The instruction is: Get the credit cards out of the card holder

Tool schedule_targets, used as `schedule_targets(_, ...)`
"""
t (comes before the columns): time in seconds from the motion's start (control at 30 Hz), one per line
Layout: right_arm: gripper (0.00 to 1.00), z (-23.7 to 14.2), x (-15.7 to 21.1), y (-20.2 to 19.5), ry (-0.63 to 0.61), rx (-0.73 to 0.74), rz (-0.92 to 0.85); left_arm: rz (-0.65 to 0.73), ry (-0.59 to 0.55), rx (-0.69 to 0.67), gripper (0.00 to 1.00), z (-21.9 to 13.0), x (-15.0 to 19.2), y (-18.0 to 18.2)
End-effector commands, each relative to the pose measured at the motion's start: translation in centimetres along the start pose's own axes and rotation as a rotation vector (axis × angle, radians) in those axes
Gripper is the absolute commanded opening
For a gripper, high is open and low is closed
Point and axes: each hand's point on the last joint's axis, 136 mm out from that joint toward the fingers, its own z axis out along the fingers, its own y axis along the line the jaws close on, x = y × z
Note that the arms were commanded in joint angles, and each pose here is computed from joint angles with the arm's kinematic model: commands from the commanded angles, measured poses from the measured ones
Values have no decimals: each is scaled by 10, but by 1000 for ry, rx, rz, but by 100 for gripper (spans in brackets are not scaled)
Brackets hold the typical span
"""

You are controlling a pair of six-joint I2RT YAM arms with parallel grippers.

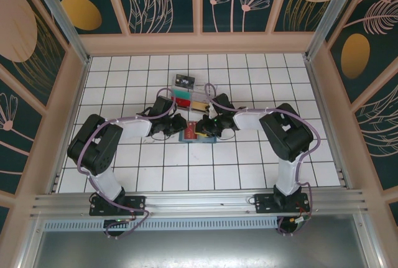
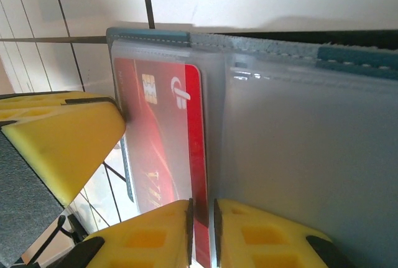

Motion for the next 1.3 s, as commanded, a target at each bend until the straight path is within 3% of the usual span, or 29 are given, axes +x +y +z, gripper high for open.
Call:
schedule_targets(0.0, 21, 12, 5, -7, 32, 5, 2, -47, 60, -76, 16, 5, 23, 28)
schedule_targets(0.23, 16, 17, 0, 8, 32, -93, -22, -87, 80, -26, 15, 3, 37, 29)
schedule_targets(0.47, 0, 17, 0, 8, 38, -83, -36, -89, 86, -25, 15, 4, 40, 32)
schedule_targets(0.9, 0, -15, 9, -4, 36, -58, -25, 12, 2, -28, 29, -6, 1, 1)
schedule_targets(1.27, 0, -14, 9, -6, 42, -51, -31, 84, -47, 70, 26, -24, -23, -43)
